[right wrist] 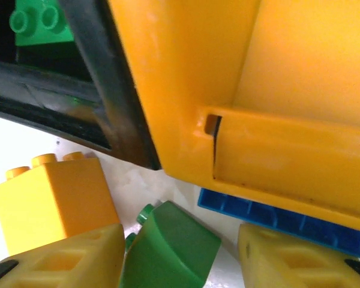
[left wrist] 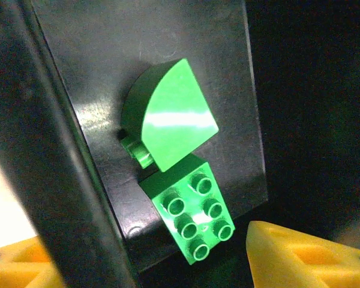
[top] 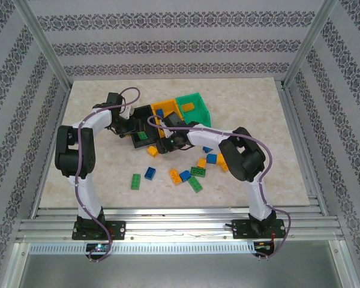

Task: Sort the legos into containers by color
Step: Move the container to the top-center of the table, then place the lego in the container.

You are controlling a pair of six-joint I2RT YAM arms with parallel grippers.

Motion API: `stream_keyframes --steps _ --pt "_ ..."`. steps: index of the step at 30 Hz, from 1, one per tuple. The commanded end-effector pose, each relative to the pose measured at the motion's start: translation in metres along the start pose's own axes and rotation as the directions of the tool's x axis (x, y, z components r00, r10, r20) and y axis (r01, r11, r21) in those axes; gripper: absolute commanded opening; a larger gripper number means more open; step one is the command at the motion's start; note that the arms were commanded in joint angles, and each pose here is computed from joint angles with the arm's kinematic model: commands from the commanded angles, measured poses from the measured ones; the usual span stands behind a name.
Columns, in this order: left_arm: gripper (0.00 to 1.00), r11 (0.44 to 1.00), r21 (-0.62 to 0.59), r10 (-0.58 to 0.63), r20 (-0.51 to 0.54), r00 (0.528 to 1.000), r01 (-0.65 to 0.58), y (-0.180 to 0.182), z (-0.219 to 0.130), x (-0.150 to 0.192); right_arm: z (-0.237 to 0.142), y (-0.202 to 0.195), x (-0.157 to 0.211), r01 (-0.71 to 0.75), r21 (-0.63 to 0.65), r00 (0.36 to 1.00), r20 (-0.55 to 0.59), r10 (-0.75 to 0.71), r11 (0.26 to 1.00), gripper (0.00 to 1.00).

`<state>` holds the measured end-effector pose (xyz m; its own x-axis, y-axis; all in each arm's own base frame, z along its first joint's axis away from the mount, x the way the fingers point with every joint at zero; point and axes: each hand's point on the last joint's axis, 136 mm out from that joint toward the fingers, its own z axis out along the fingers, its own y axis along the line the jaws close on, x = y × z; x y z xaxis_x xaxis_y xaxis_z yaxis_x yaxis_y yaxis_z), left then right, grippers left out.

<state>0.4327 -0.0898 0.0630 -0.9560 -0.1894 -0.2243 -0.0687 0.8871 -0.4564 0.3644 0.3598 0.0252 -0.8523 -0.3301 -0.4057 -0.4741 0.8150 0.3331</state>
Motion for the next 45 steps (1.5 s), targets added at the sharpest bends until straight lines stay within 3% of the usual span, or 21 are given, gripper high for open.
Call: stream_keyframes --steps 1,7,12,19,25,29,31,45 --pt "0.63 0.999 0.021 0.035 0.109 0.993 -0.038 -0.015 -0.033 -0.019 0.004 -0.006 0.011 0.006 0.051 0.999 -0.032 -0.004 0.999 0.47" --pt "0.65 0.997 -0.006 0.081 0.176 0.981 -0.081 -0.023 -0.06 -0.025 -0.019 -0.005 0.013 0.016 0.06 1.0 -0.002 -0.016 0.998 0.28" --pt "0.65 0.994 -0.033 0.109 0.237 0.965 -0.104 -0.026 -0.079 -0.029 -0.046 0.013 -0.002 0.033 0.028 0.997 0.063 -0.034 0.999 0.25" --pt "0.65 0.992 -0.069 0.122 0.298 0.947 -0.106 -0.023 -0.098 -0.033 -0.078 0.052 -0.041 0.076 -0.056 0.981 0.184 -0.065 0.996 0.25" --pt "0.65 0.991 -0.095 0.122 0.332 0.935 -0.096 -0.017 -0.108 -0.033 -0.071 0.074 -0.092 0.098 -0.087 0.962 0.265 -0.072 0.991 0.28" --pt "0.66 0.99 -0.106 0.121 0.346 0.93 -0.09 -0.014 -0.112 -0.032 -0.058 0.074 -0.118 0.096 -0.084 0.96 0.27 -0.07 0.992 0.43" --pt "0.66 0.99 -0.112 0.122 0.351 0.928 -0.088 -0.013 -0.114 -0.031 -0.056 0.076 -0.118 0.101 -0.092 0.961 0.266 -0.073 0.991 0.49" --pt "0.66 0.989 -0.11 0.128 0.352 0.927 -0.095 -0.013 -0.114 -0.031 -0.111 0.035 -0.051 0.162 -0.033 0.946 0.29 -0.146 0.986 0.51"
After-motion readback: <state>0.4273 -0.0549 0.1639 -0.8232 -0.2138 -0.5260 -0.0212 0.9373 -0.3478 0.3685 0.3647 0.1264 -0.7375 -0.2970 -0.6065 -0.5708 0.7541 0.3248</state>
